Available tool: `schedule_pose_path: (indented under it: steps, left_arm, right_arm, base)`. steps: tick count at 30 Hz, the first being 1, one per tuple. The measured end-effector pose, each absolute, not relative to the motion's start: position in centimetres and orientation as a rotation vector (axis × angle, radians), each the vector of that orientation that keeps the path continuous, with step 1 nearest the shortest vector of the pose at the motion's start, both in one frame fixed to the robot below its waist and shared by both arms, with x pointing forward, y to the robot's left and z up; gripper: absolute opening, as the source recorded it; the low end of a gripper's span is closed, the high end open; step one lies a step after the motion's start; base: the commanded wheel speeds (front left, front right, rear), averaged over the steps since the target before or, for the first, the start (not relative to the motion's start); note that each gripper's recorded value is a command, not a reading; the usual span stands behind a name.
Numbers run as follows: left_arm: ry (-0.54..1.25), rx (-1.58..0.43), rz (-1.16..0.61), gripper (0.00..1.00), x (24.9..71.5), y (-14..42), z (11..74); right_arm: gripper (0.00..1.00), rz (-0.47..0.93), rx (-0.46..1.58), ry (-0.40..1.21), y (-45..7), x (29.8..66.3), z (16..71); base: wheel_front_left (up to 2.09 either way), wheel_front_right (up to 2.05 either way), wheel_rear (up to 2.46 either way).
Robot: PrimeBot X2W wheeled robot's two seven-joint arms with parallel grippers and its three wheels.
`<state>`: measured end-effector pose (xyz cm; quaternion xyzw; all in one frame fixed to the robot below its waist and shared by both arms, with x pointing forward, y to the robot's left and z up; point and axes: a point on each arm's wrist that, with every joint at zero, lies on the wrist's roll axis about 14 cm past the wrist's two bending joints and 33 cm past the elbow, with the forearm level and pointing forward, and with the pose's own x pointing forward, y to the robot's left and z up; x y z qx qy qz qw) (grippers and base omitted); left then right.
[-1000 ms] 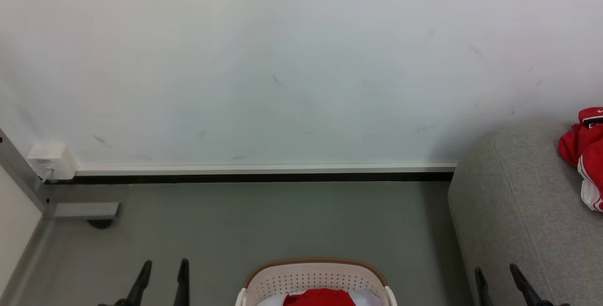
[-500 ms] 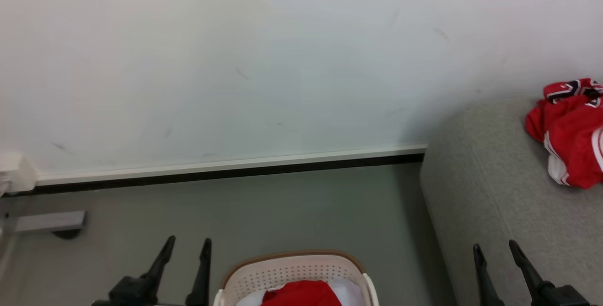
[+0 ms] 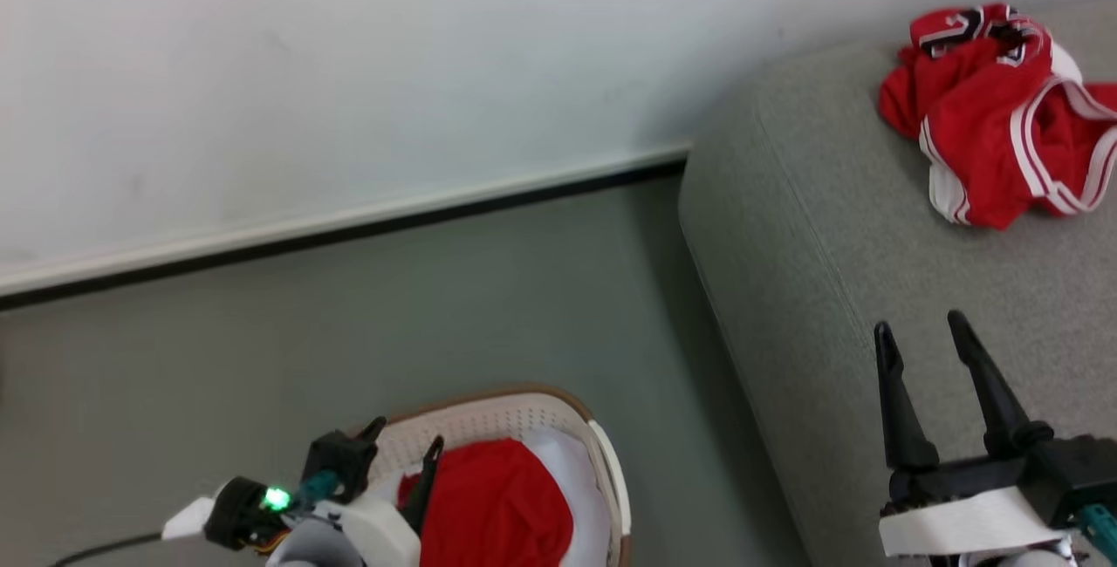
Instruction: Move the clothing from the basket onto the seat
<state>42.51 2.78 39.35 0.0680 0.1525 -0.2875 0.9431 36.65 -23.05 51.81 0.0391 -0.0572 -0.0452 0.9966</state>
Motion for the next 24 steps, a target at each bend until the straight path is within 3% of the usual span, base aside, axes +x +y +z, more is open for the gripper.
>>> schedule_pose_path:
  steps: [11, 24]
  left_arm:
    - [0.698, 0.27, -0.72, 1.0, 43.2, 1.2, 26.7]
    - [0.902, 0.287, -0.756, 1.0, 43.6, 1.8, 16.7]
  right_arm:
    - [1.0, -0.085, 0.07, -0.094, -23.5, 41.4, 50.5]
    - [1.0, -0.04, 0.071, 0.018, -22.3, 45.5, 44.9]
  base:
    - [0.0, 0.0, 0.0]
    - [0.0, 0.0, 0.0]
